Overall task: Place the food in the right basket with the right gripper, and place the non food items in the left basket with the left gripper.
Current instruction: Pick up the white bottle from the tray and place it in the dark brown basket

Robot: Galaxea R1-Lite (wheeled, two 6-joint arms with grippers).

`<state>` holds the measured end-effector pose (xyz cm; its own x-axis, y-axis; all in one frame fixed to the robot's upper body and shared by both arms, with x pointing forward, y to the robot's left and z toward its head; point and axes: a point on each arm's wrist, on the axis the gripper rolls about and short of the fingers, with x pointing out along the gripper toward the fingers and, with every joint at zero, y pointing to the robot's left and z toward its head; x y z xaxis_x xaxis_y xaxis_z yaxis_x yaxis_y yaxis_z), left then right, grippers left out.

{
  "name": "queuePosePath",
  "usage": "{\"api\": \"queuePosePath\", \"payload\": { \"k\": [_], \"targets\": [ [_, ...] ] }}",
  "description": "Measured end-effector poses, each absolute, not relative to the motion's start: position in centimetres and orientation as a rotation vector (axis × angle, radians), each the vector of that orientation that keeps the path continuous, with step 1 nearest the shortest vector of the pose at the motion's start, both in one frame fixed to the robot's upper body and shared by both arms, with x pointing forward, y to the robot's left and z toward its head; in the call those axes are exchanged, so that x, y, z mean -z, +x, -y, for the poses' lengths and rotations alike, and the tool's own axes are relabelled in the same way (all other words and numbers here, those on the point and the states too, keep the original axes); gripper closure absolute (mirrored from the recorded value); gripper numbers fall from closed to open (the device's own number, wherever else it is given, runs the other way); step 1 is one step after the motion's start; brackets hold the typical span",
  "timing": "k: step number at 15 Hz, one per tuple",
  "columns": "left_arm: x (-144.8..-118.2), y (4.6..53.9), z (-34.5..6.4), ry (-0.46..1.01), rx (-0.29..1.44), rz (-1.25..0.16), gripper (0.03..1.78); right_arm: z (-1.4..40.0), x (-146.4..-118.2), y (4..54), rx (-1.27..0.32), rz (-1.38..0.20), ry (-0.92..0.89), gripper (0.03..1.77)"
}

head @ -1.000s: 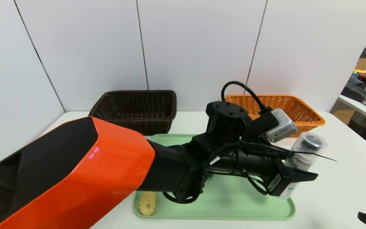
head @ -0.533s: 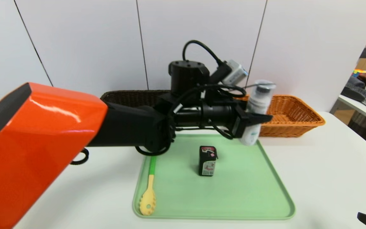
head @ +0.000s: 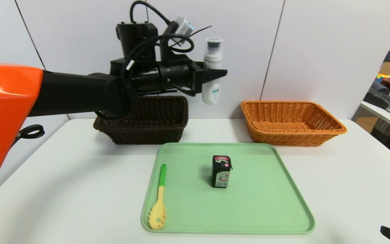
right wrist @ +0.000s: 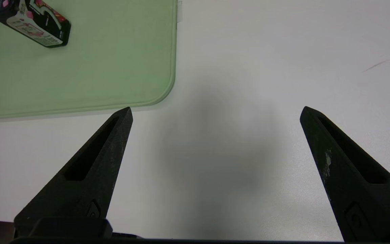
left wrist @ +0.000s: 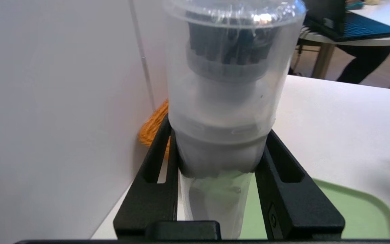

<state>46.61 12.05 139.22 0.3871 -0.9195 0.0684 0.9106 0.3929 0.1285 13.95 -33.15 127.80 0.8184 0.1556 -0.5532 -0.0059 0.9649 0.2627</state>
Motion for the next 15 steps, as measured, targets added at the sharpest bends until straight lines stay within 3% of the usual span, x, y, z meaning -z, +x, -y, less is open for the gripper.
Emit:
{"api": "queuePosePath", "payload": {
  "k": [7,15],
  "targets": [
    [-137.7,51.6,-22.2,0.084,0.898,0.079,1.15,33.1,-127.8,14.3,-0.094,-0.619,0.253,0.09],
    [-132.9,53.3,-25.6,0.096,0.733,-0.055,1.15,33.1,-127.7,14.6,-0.095,-0.63,0.251,0.09]
  ]
}}
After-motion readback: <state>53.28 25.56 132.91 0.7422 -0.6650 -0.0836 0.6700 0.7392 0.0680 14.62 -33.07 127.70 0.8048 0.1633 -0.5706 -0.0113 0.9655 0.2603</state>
